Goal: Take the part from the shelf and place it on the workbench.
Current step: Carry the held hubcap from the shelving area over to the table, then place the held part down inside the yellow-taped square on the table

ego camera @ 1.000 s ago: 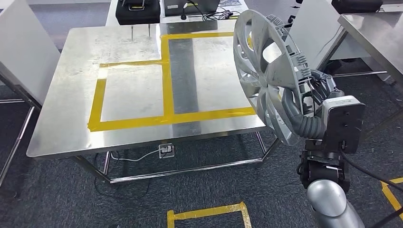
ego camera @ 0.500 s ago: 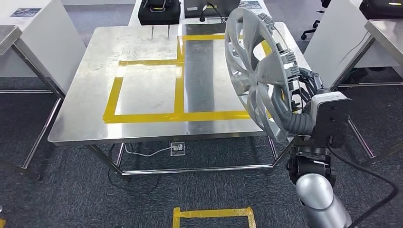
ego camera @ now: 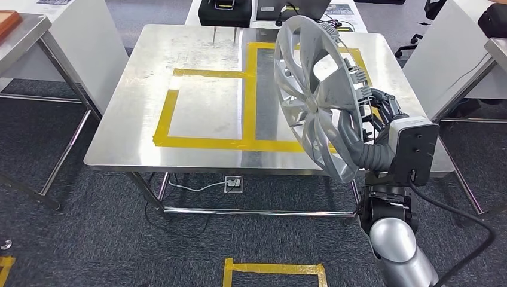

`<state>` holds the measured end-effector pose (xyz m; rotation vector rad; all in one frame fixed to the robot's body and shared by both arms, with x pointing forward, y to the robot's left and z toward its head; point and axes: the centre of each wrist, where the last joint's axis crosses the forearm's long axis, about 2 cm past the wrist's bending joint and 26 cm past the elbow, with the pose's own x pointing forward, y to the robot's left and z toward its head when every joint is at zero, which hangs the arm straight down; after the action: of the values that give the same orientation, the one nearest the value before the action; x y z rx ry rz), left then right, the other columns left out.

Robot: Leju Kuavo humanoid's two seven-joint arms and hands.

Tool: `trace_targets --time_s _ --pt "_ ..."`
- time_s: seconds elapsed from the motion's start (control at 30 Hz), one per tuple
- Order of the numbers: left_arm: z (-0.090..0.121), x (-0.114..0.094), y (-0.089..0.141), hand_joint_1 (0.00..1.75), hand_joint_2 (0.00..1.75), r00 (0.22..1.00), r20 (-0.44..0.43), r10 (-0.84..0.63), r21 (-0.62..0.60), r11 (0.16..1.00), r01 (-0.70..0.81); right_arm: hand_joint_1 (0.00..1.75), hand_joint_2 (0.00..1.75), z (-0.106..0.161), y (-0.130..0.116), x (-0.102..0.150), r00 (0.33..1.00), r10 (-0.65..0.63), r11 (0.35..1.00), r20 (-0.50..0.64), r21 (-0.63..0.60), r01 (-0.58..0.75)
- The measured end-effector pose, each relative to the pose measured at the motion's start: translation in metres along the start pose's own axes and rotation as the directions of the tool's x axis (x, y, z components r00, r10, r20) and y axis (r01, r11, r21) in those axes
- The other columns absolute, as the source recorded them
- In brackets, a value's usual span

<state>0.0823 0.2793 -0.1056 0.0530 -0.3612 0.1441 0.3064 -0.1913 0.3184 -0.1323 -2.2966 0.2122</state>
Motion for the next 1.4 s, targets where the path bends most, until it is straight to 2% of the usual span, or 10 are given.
trace_targets --time_s 1.4 --pt "0.0 0.0 0.001 0.0 0.0 1.0 0.023 0.0 0.041 0.999 0.0 1.75 1.75 0.01 -0.006 -0.006 0.999 0.024 1.0 -0.028 -0.018 -0.024"
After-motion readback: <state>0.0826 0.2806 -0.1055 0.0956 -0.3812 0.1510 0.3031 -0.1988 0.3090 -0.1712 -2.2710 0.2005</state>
